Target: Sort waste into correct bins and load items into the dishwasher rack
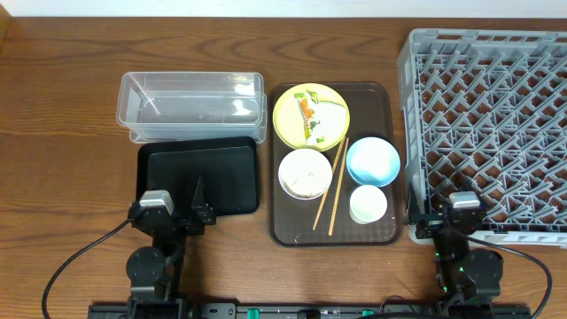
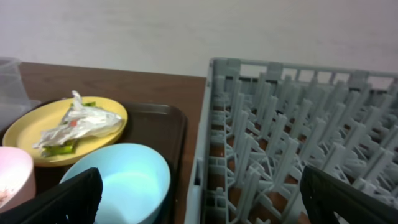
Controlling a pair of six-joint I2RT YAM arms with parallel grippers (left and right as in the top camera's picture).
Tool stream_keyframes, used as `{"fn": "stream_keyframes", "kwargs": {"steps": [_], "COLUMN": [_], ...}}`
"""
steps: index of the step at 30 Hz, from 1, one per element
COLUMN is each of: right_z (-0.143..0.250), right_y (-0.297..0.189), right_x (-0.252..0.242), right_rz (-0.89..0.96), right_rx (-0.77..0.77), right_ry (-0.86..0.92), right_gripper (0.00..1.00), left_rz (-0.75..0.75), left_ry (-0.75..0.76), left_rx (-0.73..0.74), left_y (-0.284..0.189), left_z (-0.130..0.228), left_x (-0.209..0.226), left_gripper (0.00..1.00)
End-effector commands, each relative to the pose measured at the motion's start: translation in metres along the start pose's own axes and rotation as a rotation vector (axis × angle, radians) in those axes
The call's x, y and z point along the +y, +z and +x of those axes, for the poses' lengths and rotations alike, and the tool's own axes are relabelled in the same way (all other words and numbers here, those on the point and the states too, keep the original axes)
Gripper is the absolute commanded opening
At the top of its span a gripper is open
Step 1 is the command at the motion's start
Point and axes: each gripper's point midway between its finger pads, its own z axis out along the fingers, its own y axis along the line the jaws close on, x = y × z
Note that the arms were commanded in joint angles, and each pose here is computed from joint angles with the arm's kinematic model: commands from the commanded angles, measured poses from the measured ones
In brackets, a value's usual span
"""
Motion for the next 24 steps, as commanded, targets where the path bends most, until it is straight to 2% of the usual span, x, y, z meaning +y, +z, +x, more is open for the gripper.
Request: {"fn": "stream_keyframes", "kwargs": {"steps": [1, 8, 13, 20, 24], "right_z": [-0.009, -0.038, -0.049, -0.050, -0.049], "right_y": [-0.004, -0.014, -0.005, 0.015, 0.025], "right_x": [-0.006, -0.010, -0.010, -0.011, -0.012], "right_rz": [0.032, 0.054, 0.052, 0.049, 0.050], "right_rx": [0.014, 0.090, 0.221, 0.500, 0.605], "right_ry": [0.043, 0.042, 0.041, 0.035, 0.033], "right_gripper": [0.99, 0.99, 0.99, 0.99, 0.99], "left_rz": [0.023, -0.007, 0.032, 0.097, 0.064], "left_ry": [-0.092, -0.107, -0.123, -0.096, -0.106], "left_rx": [0.063, 0.175, 0.314, 0.634, 0.783], "left_y": [0.000, 0.000, 0.010, 0.025, 0.026], "left_z": [0.008, -0.013, -0.031, -0.034, -0.031], "left_x": [-0.005, -0.009, -0.025, -0.047, -0.046], "left_gripper": [1.00, 1.00, 1.00, 1.00, 1.00]}}
